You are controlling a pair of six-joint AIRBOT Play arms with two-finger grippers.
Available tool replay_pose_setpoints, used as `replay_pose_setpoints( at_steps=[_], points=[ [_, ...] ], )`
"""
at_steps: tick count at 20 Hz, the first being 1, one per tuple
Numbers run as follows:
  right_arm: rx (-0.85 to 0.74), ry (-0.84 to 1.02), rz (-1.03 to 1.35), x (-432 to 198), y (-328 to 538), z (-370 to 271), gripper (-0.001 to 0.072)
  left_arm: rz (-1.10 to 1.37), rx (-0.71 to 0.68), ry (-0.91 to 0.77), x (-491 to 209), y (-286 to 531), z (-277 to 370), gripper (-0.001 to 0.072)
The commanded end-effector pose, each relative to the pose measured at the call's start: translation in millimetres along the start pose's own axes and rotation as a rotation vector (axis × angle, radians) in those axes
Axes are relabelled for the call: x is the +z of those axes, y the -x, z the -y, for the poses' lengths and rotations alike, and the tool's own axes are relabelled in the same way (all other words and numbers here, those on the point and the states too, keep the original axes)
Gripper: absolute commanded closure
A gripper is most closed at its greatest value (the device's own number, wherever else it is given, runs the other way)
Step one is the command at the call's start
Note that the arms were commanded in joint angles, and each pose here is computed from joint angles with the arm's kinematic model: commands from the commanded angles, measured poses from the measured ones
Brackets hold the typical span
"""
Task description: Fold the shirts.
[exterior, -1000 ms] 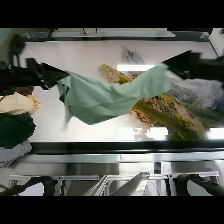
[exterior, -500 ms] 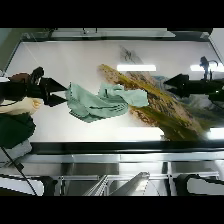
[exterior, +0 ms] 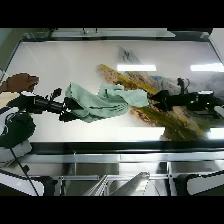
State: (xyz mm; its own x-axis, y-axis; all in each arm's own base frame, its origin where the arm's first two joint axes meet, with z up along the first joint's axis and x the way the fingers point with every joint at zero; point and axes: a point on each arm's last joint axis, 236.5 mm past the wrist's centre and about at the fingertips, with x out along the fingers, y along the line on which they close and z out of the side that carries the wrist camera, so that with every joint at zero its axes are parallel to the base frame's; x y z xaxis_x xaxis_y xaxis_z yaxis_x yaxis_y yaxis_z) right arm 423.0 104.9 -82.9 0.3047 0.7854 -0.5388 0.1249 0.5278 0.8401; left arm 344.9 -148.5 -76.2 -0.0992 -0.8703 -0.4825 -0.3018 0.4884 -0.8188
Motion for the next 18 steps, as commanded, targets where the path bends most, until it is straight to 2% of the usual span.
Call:
replay_pose_setpoints(
  at_steps=[1, 4, 5, 6, 7, 8, 9, 10, 11, 15, 18],
  points=[
    [0.036, -0.016, -0.049, -14.1, -36.1, -6.9, 0.0070, -0.117, 0.031, 0.051, -8.5, -16.2, -14.2, 0.0000],
    [0.073, 0.023, -0.039, -7.7, -48.4, -32.1, 0.0074, -0.124, 0.105, 0.012, 3.6, -19.2, -22.0, 0.0010],
    [0.075, 0.041, -0.029, -2.8, -50.7, -38.2, 0.0174, -0.104, 0.114, -0.009, 12.9, -19.0, -19.2, 0.0010],
    [0.077, 0.057, -0.016, 3.2, -52.6, -44.2, 0.0317, -0.081, 0.124, -0.036, 23.5, -19.9, -14.6, 0.0010],
    [0.078, 0.067, 0.001, 9.9, -53.4, -48.0, 0.0347, -0.062, 0.133, -0.060, 32.4, -20.7, -10.9, 0.0012],
    [0.072, 0.078, 0.022, 17.3, -52.9, -49.9, 0.0350, -0.049, 0.141, -0.079, 39.4, -22.2, -7.4, 0.0074],
    [0.072, 0.084, 0.035, 22.3, -51.9, -52.3, 0.0487, -0.041, 0.145, -0.093, 44.1, -23.0, -4.9, 0.0302],
    [0.076, 0.094, 0.038, 24.8, -50.9, -55.6, 0.0688, -0.039, 0.144, -0.101, 46.8, -22.3, -2.2, 0.0629],
    [0.086, 0.106, 0.035, 25.5, -49.2, -60.8, 0.0692, -0.037, 0.143, -0.110, 48.0, -21.1, 0.4, 0.0700],
    [0.161, 0.247, 0.049, 30.4, -15.9, -112.3, 0.0695, -0.093, 0.032, -0.168, 26.7, -8.8, 48.7, 0.0699],
    [0.229, 0.446, 0.150, 36.4, 57.1, -195.3, 0.0695, -0.063, -0.216, -0.338, -8.6, 26.1, 151.7, 0.0698]
  ],
)
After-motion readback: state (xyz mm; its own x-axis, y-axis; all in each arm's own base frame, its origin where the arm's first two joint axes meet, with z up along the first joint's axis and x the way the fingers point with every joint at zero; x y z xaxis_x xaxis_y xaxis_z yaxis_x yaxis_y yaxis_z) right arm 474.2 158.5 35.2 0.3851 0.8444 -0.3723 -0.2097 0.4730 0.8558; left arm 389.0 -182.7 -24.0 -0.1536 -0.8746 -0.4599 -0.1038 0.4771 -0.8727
